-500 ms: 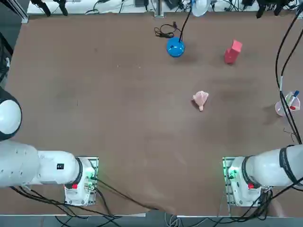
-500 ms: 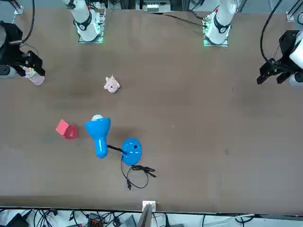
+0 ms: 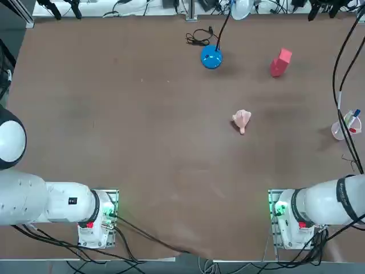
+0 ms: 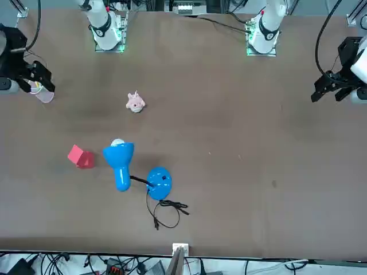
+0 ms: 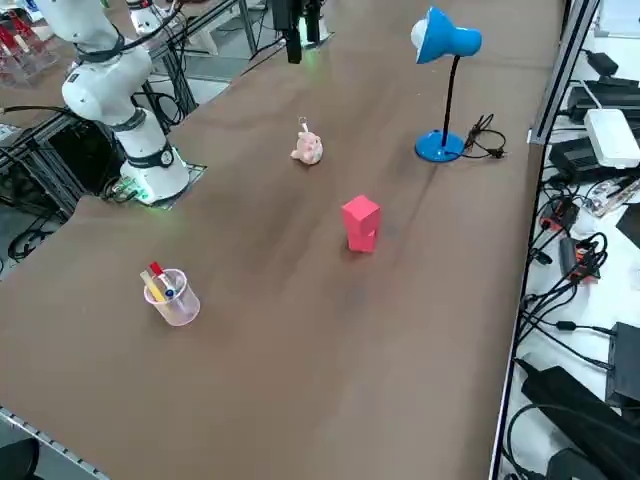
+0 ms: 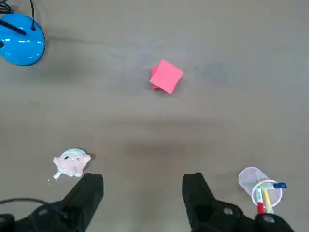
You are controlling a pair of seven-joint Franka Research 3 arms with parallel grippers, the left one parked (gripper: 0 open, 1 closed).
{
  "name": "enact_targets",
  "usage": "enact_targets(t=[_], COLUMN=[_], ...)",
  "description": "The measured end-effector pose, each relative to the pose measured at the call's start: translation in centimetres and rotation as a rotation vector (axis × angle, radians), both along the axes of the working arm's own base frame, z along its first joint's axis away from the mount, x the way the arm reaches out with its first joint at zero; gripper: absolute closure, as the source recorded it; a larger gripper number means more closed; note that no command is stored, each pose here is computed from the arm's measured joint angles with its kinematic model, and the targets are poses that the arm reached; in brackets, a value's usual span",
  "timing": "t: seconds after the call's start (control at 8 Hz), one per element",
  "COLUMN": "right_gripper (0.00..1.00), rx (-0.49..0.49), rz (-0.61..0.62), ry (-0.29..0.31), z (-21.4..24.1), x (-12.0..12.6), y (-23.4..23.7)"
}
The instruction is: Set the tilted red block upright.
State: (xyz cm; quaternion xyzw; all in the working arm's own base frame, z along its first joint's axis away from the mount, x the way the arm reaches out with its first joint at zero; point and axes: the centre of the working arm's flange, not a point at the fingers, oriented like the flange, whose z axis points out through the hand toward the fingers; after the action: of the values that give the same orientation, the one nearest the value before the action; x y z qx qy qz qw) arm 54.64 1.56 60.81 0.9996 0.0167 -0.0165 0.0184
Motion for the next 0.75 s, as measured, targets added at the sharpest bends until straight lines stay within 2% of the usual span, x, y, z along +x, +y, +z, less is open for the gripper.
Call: enact_targets(t=[0.38, 0.75], right_gripper=[0.0, 0.0], rx=[0.025, 0.047], rz=[-0.026, -0.099], ry=[-0.044, -0.055], z=[-6.2, -14.5], x=[5.2, 9.8], y=[0.0, -3.0])
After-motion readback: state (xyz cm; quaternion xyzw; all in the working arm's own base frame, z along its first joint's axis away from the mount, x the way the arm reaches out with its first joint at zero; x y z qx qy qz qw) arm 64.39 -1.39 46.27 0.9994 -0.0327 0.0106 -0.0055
